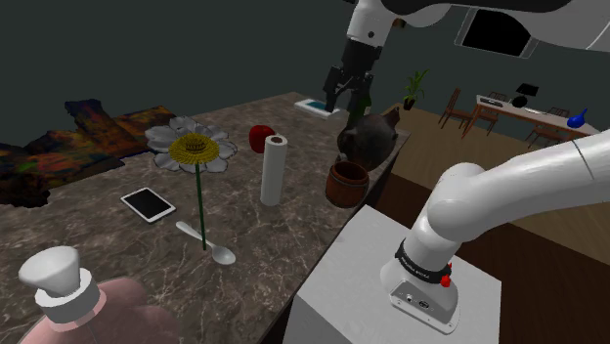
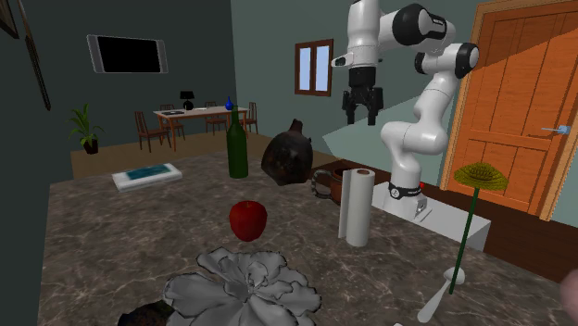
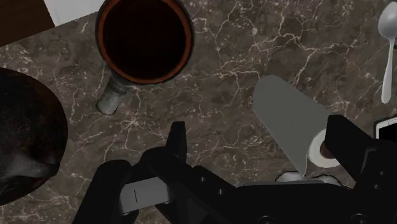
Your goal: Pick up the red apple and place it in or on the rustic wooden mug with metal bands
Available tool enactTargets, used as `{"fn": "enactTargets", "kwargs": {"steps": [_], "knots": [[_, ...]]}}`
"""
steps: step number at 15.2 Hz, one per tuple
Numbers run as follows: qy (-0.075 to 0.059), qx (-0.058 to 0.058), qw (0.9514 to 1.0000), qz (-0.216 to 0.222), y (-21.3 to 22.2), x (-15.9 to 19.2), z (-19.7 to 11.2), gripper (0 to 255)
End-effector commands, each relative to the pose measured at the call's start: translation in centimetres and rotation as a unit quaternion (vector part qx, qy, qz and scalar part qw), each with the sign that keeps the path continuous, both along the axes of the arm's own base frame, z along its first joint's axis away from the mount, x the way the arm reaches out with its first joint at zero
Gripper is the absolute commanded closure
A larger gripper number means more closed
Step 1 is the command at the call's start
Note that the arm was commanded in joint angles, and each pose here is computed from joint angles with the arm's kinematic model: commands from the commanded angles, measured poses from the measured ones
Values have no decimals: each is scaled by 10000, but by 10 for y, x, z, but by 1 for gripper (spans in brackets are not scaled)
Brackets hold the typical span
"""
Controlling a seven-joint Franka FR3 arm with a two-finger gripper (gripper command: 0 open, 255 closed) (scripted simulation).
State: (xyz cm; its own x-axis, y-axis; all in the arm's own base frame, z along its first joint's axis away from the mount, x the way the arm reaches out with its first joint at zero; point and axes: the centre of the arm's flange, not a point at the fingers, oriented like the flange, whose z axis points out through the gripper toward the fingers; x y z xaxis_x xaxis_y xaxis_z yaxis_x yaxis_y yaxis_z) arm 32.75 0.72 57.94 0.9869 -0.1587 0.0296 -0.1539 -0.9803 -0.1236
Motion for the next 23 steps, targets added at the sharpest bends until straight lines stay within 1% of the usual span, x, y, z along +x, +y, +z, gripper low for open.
{"fn": "enactTargets", "kwargs": {"steps": [1, 3, 6, 9, 12, 14, 17, 20, 23], "knots": [[0, 0, 10000, 0, 0, 0, 0, 0], [-44, -23, 9995, 300, -15, 18, -11, 0], [-109, -57, 9971, 751, -34, 48, -28, 0], [-175, -92, 9926, 1199, -52, 79, -44, 0], [-240, -126, 9860, 1645, -66, 112, -60, 0], [-283, -148, 9805, 1940, -74, 134, -70, 0], [-347, -182, 9705, 2380, -83, 169, -85, 0], [-410, -215, 9584, 2815, -90, 205, -99, 0], [-473, -248, 9444, 3244, -93, 242, -113, 0]]}}
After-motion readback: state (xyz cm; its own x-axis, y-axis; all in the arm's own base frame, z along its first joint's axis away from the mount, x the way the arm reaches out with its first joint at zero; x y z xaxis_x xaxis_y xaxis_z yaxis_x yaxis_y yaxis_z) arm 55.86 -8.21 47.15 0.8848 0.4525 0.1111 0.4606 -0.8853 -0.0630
